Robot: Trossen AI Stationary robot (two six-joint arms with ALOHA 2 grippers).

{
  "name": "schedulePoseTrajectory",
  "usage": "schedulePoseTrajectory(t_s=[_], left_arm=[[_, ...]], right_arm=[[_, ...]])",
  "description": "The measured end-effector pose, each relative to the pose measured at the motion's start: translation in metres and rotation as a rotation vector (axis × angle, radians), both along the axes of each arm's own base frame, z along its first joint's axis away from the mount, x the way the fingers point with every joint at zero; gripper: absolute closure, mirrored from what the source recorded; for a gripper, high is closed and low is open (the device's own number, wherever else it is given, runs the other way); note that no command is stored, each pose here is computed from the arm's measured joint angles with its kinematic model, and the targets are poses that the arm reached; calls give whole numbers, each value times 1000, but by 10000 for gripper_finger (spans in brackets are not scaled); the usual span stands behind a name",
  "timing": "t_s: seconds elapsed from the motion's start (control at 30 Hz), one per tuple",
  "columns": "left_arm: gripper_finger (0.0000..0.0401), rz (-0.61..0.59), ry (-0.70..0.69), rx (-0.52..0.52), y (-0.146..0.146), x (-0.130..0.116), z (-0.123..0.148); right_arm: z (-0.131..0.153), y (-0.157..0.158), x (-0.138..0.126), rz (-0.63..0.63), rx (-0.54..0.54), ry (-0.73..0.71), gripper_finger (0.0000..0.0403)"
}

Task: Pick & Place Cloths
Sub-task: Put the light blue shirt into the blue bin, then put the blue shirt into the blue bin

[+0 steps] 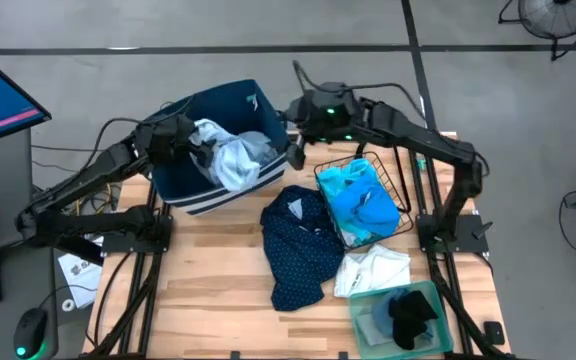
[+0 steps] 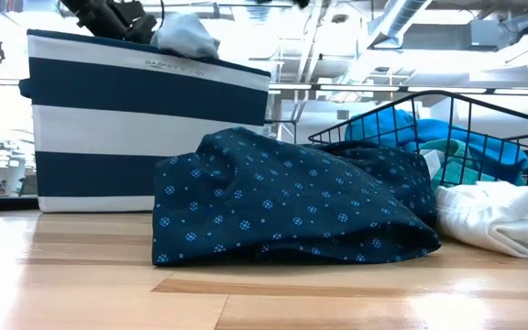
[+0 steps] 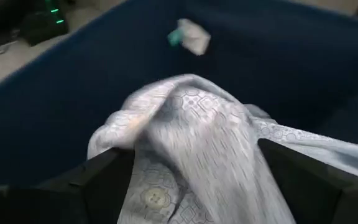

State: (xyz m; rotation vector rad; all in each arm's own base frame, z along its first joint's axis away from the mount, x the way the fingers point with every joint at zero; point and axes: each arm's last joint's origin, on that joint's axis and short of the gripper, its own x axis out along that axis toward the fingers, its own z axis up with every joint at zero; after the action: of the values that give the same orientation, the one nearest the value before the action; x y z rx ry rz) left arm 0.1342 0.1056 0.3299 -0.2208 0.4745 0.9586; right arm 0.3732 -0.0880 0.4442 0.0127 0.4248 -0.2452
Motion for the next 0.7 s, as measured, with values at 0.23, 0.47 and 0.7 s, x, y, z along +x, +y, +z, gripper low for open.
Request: schedulePoseTrajectory(t_s=[0.23, 0.47, 0.7], left_arm=[[77, 144, 57, -18, 12, -14, -5], [77, 38, -43, -121, 11, -14, -5], [77, -350, -274, -197, -17, -14, 13]], right_arm=[[20, 40, -28, 77, 40, 21, 76], [22, 72, -45, 128, 119, 95, 77], [5, 97, -67, 104, 255, 347, 77]])
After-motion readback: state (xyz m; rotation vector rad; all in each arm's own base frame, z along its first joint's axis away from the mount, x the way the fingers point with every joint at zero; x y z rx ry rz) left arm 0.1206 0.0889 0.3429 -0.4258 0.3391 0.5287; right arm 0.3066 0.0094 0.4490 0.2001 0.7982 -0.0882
